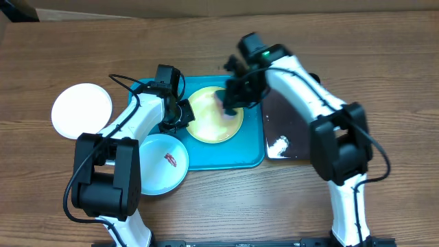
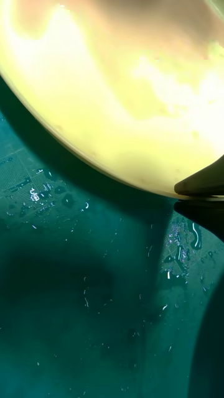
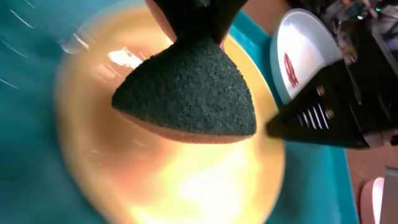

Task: Clean dirty plates on tray and stack at the side
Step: 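Scrub the yellow plate's sauce with the sponge while the left gripper holds it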

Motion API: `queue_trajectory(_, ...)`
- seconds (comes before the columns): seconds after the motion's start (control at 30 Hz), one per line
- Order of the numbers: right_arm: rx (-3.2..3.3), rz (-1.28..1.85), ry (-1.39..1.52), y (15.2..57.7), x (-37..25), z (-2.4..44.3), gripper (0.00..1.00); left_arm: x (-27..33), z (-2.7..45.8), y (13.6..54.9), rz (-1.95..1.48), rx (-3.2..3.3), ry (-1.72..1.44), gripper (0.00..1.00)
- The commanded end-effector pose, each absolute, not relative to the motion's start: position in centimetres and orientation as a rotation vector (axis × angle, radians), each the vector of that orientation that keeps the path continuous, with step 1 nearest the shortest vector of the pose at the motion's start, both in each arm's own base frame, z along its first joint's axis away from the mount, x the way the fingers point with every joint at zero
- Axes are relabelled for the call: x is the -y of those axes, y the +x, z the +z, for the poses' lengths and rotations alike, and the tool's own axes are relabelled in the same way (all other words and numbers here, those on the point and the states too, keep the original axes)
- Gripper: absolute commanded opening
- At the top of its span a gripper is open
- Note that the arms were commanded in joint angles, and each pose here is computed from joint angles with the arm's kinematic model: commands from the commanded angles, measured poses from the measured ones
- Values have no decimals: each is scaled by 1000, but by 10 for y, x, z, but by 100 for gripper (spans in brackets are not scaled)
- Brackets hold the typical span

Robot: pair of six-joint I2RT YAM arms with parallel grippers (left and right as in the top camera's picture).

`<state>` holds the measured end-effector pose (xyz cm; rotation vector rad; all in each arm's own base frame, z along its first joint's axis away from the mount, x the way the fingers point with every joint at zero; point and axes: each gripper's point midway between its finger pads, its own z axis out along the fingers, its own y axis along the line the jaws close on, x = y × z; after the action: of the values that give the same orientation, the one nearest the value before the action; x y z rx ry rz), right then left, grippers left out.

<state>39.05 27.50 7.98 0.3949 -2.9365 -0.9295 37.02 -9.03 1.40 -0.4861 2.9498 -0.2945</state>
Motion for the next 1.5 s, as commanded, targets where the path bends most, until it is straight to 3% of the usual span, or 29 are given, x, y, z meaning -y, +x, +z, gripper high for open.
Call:
queue_trajectory(0.0, 2995, -1007, 427, 401, -255, 124, 4, 94, 10, 367, -300, -2969, -449, 4)
queue_trajectory(0.23, 2957, -1053, 367, 400, -246, 125, 4, 95, 10, 367, -307, -2967, -448, 4)
queue_trajectory(0.7, 2629, -1702, 647, 373, -320, 107, 4, 95, 10, 367, -307, -2967, -448, 4)
queue_trajectory(0.93, 2652, -1728, 645, 366, -344, 85, 4, 95, 10, 367, -307, -2967, -448, 4)
queue_trajectory(1.17, 2865, -1535, 531, 381, -341, 56, 4, 94, 10, 367, -306, -2967, -448, 4)
queue_trajectory(1.47, 2871, -1534, 522, 380, -341, 51, 4, 95, 10, 367, -307, -2967, -448, 4)
